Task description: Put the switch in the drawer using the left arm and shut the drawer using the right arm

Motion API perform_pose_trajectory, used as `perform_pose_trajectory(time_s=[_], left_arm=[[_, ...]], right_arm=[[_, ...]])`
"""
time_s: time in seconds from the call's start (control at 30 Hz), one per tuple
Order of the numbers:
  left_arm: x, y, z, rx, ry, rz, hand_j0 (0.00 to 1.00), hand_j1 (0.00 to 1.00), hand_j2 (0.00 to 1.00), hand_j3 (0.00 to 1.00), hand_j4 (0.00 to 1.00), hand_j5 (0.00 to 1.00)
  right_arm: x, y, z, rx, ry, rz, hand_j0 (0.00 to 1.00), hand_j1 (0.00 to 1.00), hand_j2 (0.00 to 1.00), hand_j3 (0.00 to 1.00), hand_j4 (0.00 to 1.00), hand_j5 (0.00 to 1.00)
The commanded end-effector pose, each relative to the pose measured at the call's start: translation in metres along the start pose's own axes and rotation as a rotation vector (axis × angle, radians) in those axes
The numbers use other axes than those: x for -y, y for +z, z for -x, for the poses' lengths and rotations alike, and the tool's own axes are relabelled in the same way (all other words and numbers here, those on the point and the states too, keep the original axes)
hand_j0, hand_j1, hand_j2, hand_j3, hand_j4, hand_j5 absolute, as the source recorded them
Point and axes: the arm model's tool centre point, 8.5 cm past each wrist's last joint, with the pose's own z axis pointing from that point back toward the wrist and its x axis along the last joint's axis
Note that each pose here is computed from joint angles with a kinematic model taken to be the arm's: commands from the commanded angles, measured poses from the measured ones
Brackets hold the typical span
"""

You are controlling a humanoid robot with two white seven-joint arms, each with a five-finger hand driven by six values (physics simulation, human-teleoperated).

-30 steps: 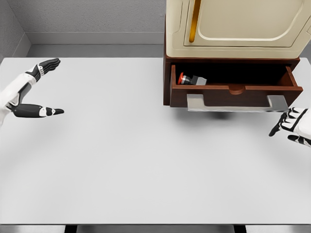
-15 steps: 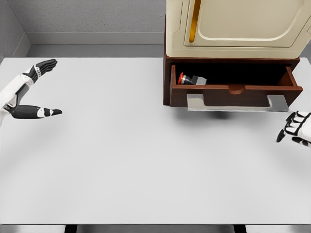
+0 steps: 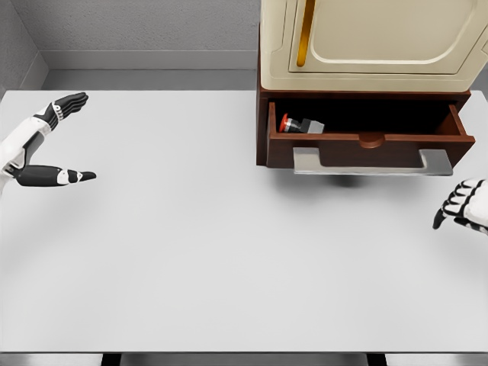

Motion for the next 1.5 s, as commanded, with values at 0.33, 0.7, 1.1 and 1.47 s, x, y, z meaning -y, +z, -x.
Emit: perform_pose_trajectory(time_s=[0.33, 0.7, 1.1, 1.47], left_arm=[[0.0, -0.001, -0.001, 0.009, 0.012, -0.016, 1.0, 1.0, 1.0, 1.0, 1.0, 1.0], [0.001, -0.001, -0.001, 0.013, 0.013, -0.015, 1.0, 1.0, 1.0, 1.0, 1.0, 1.0], [0.001, -0.001, -0.001, 0.013, 0.013, -0.016, 1.0, 1.0, 1.0, 1.0, 1.0, 1.0], [0.001, -0.001, -0.001, 0.013, 0.013, -0.016, 1.0, 1.0, 1.0, 1.0, 1.0, 1.0]], right_arm=[[0.005, -0.004, -0.005, 0.015, 0.004, 0.023, 0.51, 0.51, 0.51, 0.51, 0.51, 0.51], [0.008, -0.009, -0.005, 0.003, 0.003, 0.101, 0.5, 0.5, 0.5, 0.5, 0.5, 0.5], [0.002, -0.013, -0.008, 0.001, -0.035, 0.141, 0.51, 0.51, 0.51, 0.51, 0.51, 0.51], [0.019, -0.016, -0.004, -0.006, -0.007, 0.209, 0.53, 0.53, 0.53, 0.53, 0.53, 0.53]])
